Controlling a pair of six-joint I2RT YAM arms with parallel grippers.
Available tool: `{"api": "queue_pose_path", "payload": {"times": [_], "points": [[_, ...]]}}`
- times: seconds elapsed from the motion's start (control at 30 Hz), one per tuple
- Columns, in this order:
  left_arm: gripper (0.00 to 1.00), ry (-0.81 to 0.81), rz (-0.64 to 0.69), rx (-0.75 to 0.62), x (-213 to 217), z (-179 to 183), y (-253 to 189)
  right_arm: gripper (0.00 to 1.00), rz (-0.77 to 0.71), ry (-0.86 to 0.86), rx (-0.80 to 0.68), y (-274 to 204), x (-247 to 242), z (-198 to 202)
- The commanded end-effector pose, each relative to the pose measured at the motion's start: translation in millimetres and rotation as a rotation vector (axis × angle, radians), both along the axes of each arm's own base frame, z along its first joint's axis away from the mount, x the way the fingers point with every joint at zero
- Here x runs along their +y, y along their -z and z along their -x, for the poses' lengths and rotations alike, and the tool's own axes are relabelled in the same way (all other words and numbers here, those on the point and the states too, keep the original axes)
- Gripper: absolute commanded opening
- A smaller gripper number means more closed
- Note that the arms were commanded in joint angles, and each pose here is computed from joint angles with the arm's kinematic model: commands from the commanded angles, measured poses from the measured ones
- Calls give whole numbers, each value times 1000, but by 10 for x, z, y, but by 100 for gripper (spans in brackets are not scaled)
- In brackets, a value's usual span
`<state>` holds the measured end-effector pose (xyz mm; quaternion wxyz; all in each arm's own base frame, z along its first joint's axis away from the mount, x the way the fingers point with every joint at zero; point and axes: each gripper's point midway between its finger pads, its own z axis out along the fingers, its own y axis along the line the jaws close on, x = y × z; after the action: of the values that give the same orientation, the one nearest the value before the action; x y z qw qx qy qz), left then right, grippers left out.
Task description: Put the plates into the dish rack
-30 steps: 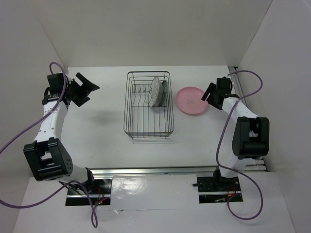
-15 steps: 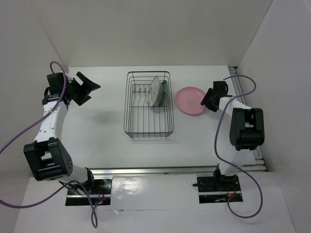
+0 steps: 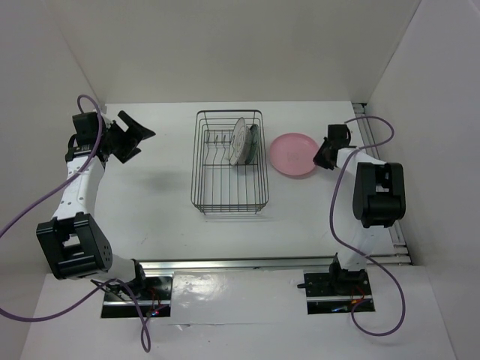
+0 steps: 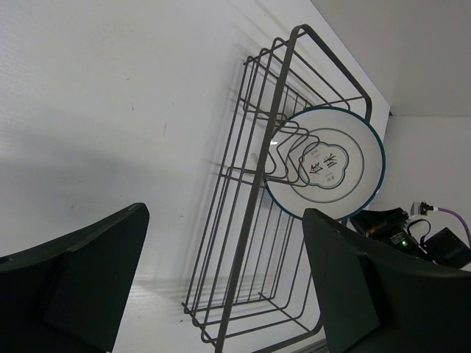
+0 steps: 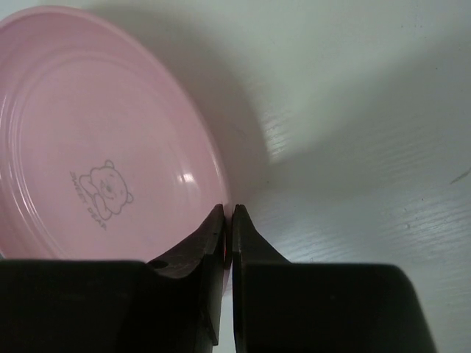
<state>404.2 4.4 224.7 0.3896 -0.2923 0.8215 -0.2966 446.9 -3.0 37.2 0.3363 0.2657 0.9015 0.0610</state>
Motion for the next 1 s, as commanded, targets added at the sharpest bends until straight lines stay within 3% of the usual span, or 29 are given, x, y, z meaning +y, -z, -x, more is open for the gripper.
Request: {"api": "queue_pose_path", "payload": {"times": [0.0, 0.27, 0.53, 0.67, 0.97], "points": [[100, 13, -1, -53, -9, -6, -143, 0, 74, 21, 5, -83, -71, -27], [100, 13, -1, -53, -9, -6, -143, 0, 216, 129, -33, -582, -270, -38], [100, 13, -1, -53, -9, -6, -143, 0, 390, 242, -225, -1912, -419, -172], [100, -4, -12, -50, 22, -16, -132, 0, 518, 285, -289, -2452, -267, -81], [100, -19, -22, -47, 46, 0, -140, 0, 773, 354, -462, -3645, 557, 371]]}}
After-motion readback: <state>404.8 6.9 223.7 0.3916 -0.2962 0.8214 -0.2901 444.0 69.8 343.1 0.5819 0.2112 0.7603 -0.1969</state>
